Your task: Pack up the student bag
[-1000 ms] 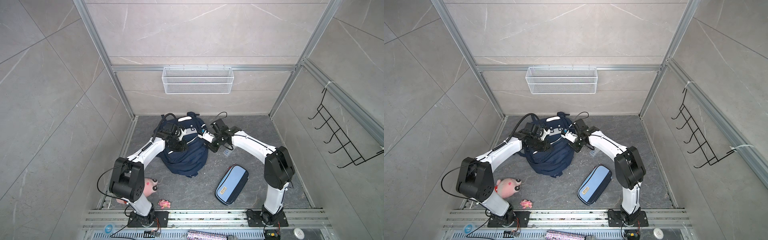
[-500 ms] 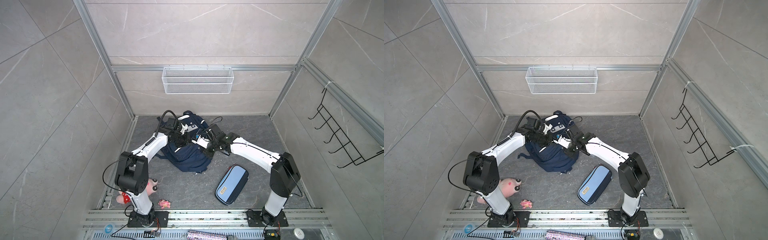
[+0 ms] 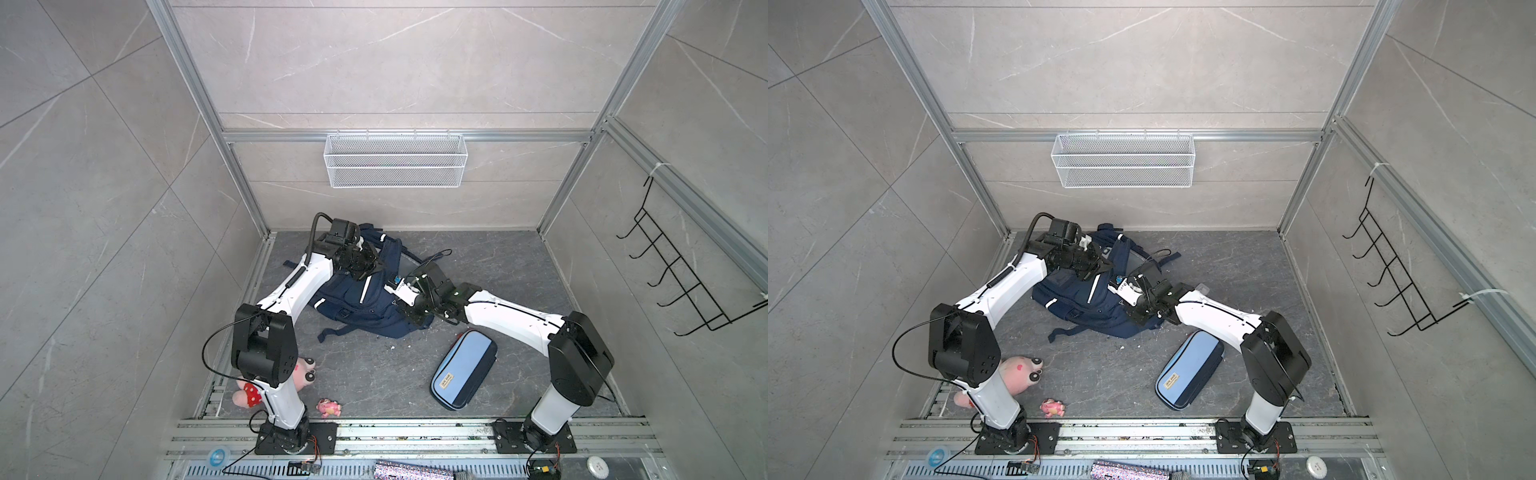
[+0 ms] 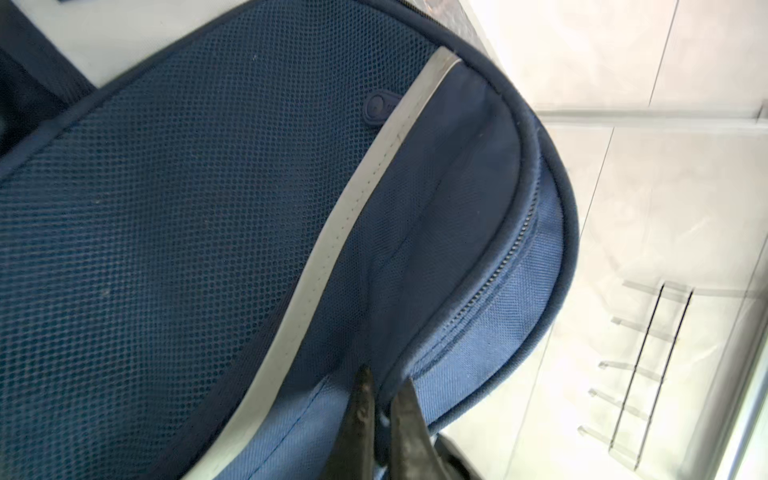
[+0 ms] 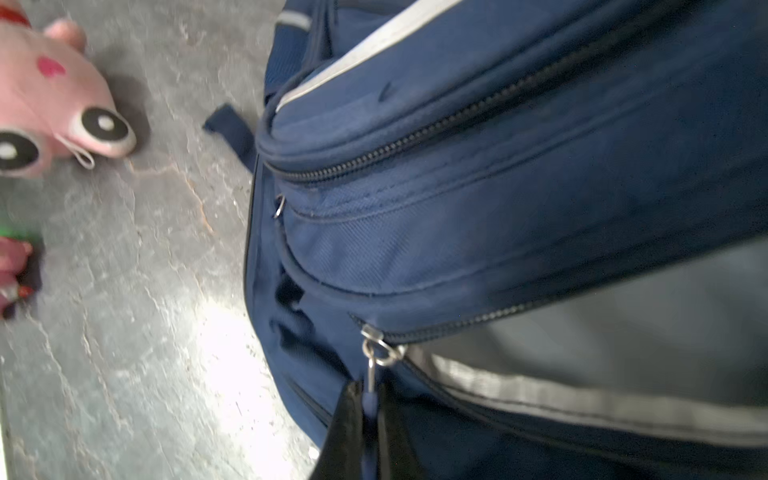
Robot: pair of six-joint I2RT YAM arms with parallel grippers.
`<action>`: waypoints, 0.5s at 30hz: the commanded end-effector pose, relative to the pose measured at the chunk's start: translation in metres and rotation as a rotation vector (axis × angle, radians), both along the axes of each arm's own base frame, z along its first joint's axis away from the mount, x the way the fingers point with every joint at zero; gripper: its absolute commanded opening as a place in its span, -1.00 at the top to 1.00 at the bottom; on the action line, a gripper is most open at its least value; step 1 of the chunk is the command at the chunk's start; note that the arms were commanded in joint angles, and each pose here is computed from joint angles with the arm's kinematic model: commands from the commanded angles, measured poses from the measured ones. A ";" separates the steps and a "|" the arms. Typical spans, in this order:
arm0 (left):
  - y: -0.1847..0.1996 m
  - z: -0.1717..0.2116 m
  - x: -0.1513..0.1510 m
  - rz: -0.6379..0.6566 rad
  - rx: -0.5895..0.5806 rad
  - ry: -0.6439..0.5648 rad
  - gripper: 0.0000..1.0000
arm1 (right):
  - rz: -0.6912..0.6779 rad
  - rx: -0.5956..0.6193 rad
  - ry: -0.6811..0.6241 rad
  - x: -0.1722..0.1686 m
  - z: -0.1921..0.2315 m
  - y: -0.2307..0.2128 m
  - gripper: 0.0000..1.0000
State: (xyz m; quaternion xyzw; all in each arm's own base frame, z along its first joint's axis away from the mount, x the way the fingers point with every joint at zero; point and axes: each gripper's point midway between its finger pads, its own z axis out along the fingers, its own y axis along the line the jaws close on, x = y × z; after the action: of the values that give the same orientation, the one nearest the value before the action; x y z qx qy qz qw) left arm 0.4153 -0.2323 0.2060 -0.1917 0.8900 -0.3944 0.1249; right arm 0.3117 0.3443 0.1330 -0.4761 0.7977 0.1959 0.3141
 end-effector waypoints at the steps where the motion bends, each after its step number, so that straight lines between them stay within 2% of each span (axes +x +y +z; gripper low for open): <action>1: 0.032 0.098 0.048 0.253 -0.119 -0.251 1.00 | 0.059 -0.021 0.128 -0.042 -0.021 0.012 1.00; 5: 0.036 0.103 0.062 0.375 -0.204 -0.243 1.00 | 0.113 -0.095 0.076 -0.054 -0.031 0.027 1.00; 11: 0.030 0.117 0.079 0.428 -0.269 -0.248 1.00 | 0.124 -0.135 -0.031 -0.059 -0.025 0.042 1.00; 15: 0.022 0.123 0.082 0.452 -0.336 -0.247 1.00 | 0.071 -0.137 -0.060 -0.056 -0.030 0.055 1.00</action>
State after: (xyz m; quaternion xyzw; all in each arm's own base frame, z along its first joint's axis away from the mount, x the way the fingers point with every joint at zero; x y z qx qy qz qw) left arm 0.4412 -0.2206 0.2192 -0.3514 0.8317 -0.4086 0.1334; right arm 0.2971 0.3841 0.1332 -0.4925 0.7830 0.1266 0.3582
